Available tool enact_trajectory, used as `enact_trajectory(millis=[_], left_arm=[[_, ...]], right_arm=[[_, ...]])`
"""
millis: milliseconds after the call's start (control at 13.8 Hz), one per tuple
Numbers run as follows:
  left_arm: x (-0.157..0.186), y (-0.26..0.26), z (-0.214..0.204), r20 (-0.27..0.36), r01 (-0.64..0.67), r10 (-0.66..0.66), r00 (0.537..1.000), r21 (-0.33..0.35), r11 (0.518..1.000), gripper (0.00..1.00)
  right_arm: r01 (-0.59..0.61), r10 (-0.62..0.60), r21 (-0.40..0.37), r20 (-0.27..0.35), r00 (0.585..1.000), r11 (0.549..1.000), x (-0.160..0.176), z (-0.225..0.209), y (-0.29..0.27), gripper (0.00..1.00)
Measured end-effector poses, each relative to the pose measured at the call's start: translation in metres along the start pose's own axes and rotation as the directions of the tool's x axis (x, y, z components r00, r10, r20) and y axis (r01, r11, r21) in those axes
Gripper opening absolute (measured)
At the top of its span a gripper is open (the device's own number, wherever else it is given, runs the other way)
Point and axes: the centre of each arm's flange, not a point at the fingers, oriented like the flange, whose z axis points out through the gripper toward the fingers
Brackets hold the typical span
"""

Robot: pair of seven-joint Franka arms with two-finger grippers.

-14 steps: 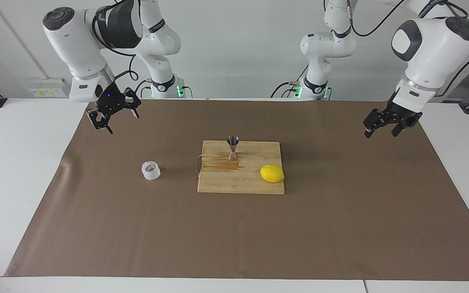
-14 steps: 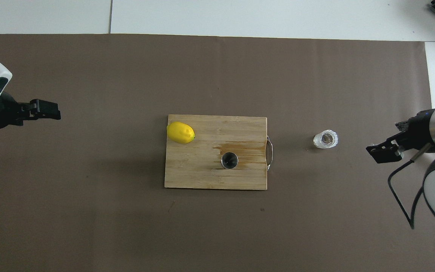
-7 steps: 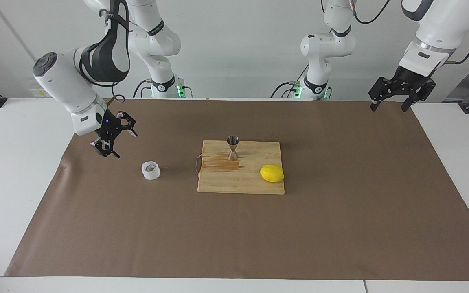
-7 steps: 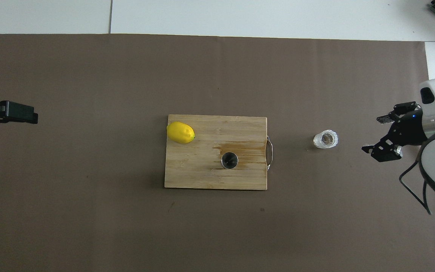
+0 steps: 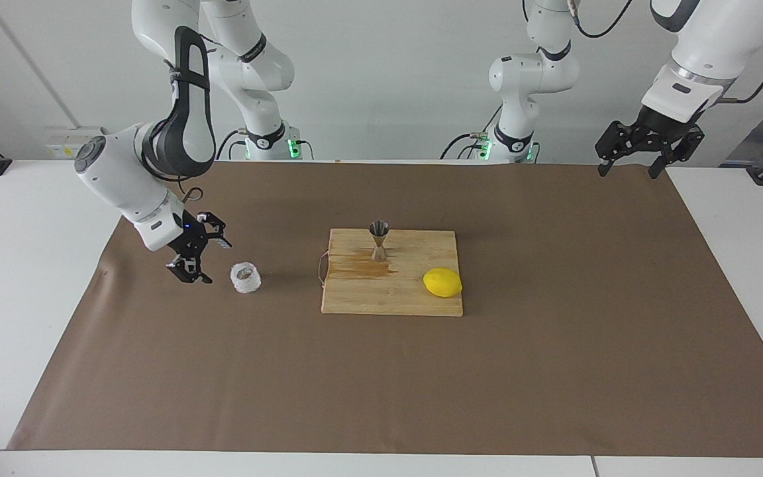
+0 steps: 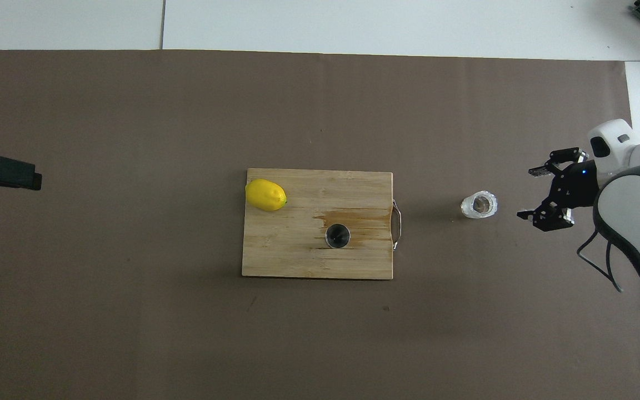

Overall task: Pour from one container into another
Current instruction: 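Reach the open right gripper toward the clear glass cup, then close the right gripper around the clear glass cup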

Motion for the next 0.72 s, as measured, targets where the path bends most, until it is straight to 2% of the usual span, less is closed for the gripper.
enact_trajectory(millis=[289, 724], left_arm=[[-0.001, -0.005, 0.001, 0.003, 0.010, -0.010, 1.000, 0.000, 1.000, 1.00], [-0.002, -0.011, 0.003, 0.006, 0.021, -0.021, 1.000, 0.001, 1.000, 1.00]], right_arm=[[0.071, -0.069, 0.041, -0.037, 0.997, 0.997, -0.014, 0.034, -0.005, 1.00], [0.112, -0.106, 0.028, -0.166, 0.981, 0.993, -0.035, 0.087, -0.003, 1.00]])
